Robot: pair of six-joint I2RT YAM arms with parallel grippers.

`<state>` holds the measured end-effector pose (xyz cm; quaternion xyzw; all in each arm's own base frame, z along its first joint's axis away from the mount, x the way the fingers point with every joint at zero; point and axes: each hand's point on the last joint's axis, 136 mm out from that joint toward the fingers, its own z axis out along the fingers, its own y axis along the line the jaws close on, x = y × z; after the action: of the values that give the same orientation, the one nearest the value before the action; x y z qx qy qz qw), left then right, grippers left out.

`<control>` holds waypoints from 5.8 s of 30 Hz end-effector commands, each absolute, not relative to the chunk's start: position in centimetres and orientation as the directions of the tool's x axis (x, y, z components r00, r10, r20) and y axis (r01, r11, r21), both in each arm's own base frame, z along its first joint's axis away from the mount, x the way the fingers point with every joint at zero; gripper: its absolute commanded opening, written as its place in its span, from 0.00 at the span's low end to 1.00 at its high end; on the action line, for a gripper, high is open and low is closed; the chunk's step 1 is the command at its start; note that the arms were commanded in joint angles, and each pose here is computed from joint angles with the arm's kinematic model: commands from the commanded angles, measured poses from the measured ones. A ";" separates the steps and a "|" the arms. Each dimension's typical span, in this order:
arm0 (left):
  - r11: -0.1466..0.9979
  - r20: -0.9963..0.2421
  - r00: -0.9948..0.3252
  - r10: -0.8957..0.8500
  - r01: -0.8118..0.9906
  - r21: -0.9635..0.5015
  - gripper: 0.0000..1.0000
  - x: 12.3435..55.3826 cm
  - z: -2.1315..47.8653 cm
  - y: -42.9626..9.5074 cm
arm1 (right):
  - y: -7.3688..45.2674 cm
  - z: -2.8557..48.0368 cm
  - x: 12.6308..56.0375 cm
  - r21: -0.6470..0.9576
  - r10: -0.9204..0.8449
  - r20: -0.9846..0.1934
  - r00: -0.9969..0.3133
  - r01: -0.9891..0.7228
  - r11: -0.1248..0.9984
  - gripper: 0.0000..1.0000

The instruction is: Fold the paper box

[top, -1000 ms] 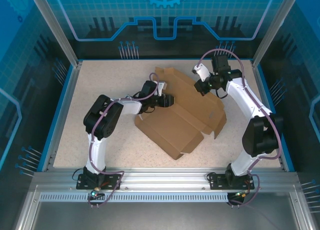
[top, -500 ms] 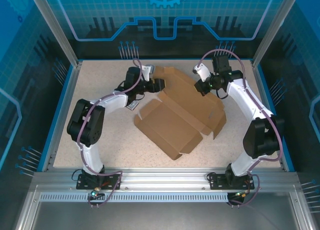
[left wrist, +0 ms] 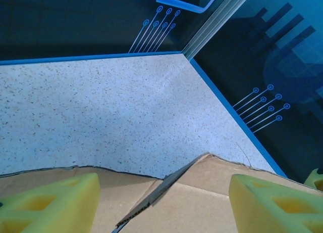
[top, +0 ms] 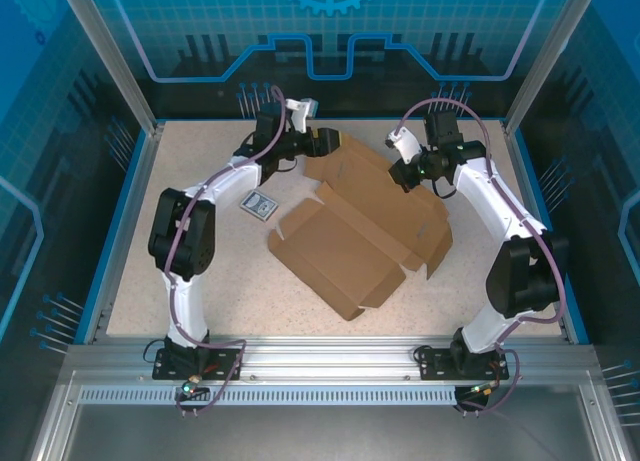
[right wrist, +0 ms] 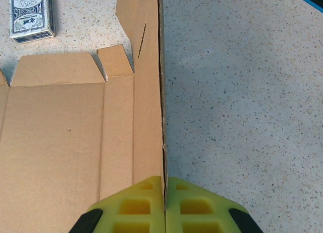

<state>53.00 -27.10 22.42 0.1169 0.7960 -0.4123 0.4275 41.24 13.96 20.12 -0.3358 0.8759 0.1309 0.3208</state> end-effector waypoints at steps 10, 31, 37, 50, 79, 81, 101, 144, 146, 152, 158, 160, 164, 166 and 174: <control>0.494 -0.781 -0.617 -0.099 0.651 -0.577 0.60 49.7 24.1 -30.0 | 13.9 21.1 41.4 0.012 -0.490 -0.671 -0.557 -0.669 0.743 0.00; 0.582 -0.797 -0.601 -0.062 0.626 -0.518 0.65 46.9 23.4 -28.2 | 13.9 22.0 41.7 -0.159 -0.599 -0.639 -0.483 -0.678 0.717 0.00; 0.761 -0.803 -0.587 -0.099 0.476 -0.442 0.68 46.9 22.5 -23.6 | 14.4 22.5 41.7 -0.289 -0.686 -0.598 -0.415 -0.687 0.667 0.00; 0.856 -0.770 -0.563 -0.300 0.197 -0.478 0.72 49.1 21.7 -14.6 | 15.1 24.1 41.6 -0.531 -0.805 -0.528 -0.270 -0.634 0.561 0.00; 0.863 -0.574 -0.759 -0.306 0.034 -0.505 0.68 59.1 12.8 -13.0 | 14.7 20.9 41.2 -0.767 -0.926 -0.352 -0.140 -0.524 0.370 0.01; 0.858 -0.568 -0.768 -0.297 0.047 -0.512 0.68 59.3 12.5 -13.7 | 14.5 20.8 41.3 -0.773 -0.928 -0.344 -0.146 -0.516 0.368 0.03; 0.854 -0.562 -0.787 -0.254 0.089 -0.512 0.68 59.8 11.5 -15.5 | 14.1 19.6 42.1 -0.868 -0.975 -0.153 -0.161 -0.450 0.210 0.09; 0.647 -0.528 -0.849 -0.017 0.393 -0.653 0.68 57.6 12.5 -23.3 | 14.9 20.7 41.3 -0.894 -0.974 -0.192 -0.118 -0.389 0.223 0.07; 0.628 -0.533 -0.846 -0.006 0.412 -0.661 0.68 57.1 12.9 -23.5 | 14.8 20.6 41.3 -0.892 -0.973 -0.195 -0.120 -0.391 0.227 0.07; 0.610 -0.547 -0.837 0.016 0.442 -0.658 0.68 56.1 13.3 -23.9 | 14.7 20.3 41.4 -0.888 -0.973 -0.192 -0.130 -0.400 0.229 0.07; 0.598 -0.571 -0.820 0.042 0.479 -0.643 0.68 54.9 13.6 -24.4 | 14.6 19.6 41.6 -0.881 -0.973 -0.184 -0.136 -0.416 0.225 0.07; 0.599 -0.578 -0.815 0.047 0.486 -0.637 0.68 54.4 13.5 -24.4 | 14.6 19.5 41.6 -0.880 -0.974 -0.181 -0.137 -0.419 0.223 0.07; 0.604 -0.599 -0.799 0.041 0.498 -0.622 0.69 53.6 13.6 -24.1 | 14.5 19.2 41.6 -0.876 -0.973 -0.182 -0.142 -0.426 0.226 0.07; 0.600 -0.611 -0.790 0.042 0.509 -0.617 0.69 53.1 13.7 -24.3 | 14.5 19.1 41.6 -0.874 -0.973 -0.182 -0.143 -0.430 0.227 0.06; 0.576 -0.642 -0.761 0.089 0.566 -0.590 0.69 51.2 13.2 -25.7 | 14.5 19.2 41.6 -0.869 -0.970 -0.193 -0.145 -0.433 0.238 0.06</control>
<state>51.75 -24.55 10.38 0.1528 0.8641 -0.4086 0.2510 41.61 14.19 19.42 -0.5135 0.6754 -0.3460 0.4005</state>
